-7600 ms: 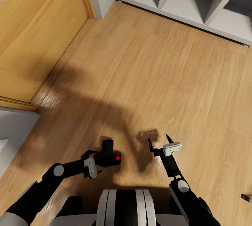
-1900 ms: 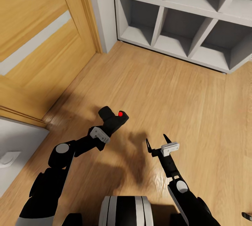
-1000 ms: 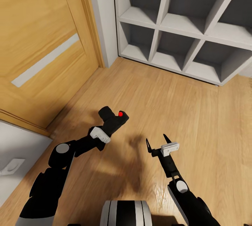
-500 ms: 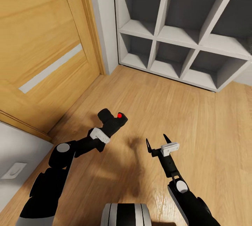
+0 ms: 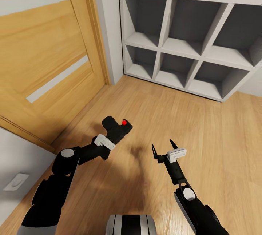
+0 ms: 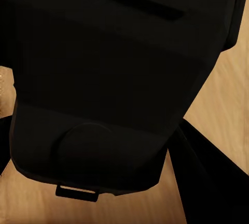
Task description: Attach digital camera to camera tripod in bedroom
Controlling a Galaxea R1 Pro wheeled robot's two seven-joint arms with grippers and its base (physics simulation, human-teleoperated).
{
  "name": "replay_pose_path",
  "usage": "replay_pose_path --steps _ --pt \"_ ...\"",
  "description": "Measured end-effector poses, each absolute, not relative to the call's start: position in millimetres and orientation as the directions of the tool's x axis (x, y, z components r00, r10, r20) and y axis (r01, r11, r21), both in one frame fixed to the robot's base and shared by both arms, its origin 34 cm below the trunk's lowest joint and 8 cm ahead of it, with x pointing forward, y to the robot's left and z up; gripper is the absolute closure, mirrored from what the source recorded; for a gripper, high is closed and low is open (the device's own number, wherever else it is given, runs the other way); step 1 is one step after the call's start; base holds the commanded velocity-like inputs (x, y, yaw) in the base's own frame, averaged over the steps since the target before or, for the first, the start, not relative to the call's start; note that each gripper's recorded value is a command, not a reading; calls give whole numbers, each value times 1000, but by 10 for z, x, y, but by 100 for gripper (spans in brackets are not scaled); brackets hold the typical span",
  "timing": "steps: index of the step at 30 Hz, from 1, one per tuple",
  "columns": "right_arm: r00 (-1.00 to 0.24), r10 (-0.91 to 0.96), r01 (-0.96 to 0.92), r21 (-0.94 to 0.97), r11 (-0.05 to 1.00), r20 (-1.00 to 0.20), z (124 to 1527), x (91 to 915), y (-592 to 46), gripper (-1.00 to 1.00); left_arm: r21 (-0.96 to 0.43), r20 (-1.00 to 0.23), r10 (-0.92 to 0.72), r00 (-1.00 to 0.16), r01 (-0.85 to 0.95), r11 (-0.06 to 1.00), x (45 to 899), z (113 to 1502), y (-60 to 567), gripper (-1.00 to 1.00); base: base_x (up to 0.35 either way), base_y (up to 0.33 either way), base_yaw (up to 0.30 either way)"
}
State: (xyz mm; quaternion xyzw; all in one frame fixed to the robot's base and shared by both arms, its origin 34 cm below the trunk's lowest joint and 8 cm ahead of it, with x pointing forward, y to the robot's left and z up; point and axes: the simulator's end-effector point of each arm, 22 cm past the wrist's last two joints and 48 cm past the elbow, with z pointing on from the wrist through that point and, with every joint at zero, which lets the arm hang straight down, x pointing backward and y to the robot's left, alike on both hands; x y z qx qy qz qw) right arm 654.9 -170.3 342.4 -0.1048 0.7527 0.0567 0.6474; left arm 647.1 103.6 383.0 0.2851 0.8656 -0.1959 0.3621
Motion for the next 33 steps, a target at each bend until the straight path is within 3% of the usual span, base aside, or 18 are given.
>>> replay_pose_path --steps 33 --pt "-5 -83 -216 -79 973 -997 4245 6703 -1716 -100 -53 -796 359 -488 646 761 6545 4544 1067 100 0 0 0"
